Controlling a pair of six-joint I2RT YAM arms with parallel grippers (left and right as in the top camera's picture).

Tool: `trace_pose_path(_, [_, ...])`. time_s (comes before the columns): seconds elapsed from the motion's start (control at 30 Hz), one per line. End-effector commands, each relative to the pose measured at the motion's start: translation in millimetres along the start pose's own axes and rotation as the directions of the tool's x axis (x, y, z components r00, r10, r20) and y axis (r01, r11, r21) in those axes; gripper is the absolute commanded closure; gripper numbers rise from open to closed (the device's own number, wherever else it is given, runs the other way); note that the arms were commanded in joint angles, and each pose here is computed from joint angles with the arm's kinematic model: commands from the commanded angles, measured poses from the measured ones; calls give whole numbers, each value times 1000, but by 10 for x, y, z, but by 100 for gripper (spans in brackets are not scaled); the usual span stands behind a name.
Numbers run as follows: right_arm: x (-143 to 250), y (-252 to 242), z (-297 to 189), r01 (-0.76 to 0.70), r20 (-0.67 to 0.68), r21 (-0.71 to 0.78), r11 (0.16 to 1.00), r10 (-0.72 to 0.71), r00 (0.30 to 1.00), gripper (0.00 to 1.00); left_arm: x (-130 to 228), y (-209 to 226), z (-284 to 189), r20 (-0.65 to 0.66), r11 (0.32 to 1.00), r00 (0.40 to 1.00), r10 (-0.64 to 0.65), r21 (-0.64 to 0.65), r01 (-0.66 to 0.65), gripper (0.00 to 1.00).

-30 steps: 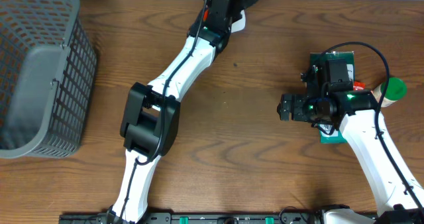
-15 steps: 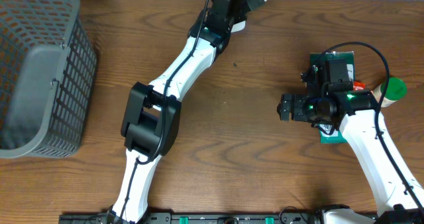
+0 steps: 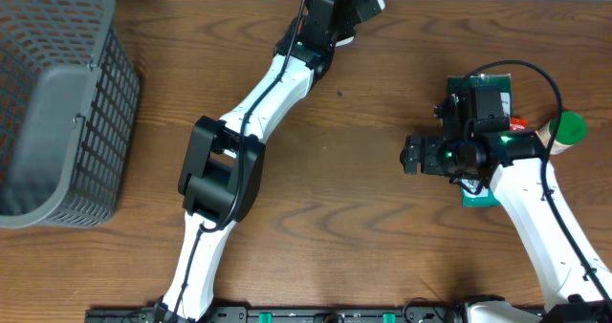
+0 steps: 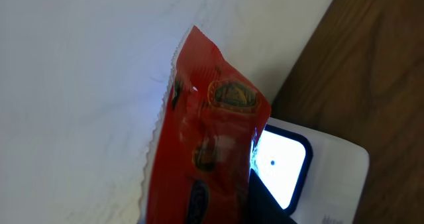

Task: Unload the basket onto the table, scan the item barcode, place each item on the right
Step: 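Hold the Halls bag in front of the scanner window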

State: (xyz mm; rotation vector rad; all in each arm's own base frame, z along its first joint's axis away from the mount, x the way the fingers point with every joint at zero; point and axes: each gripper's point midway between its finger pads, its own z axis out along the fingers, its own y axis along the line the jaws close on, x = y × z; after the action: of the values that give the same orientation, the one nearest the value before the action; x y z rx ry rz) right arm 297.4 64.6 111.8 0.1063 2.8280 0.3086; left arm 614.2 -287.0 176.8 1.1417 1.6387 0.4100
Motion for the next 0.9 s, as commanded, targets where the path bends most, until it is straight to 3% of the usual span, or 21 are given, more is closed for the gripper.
trace_pose_path(0.0, [-34, 36, -35, 5, 14, -1, 1000, -5, 1000, 1, -41, -140, -1, 24, 997, 1000, 4, 74, -5, 93])
trace_pose_path(0.23, [-34, 36, -35, 5, 14, -1, 1000, -5, 1000, 1, 3, -325, 6, 19, 989, 1000, -13, 148, 10, 93])
trace_pose_path(0.87, [-34, 36, -35, 5, 14, -1, 1000, -5, 1000, 1, -18, -171, 109, 66, 997, 997, -30, 76, 25, 93])
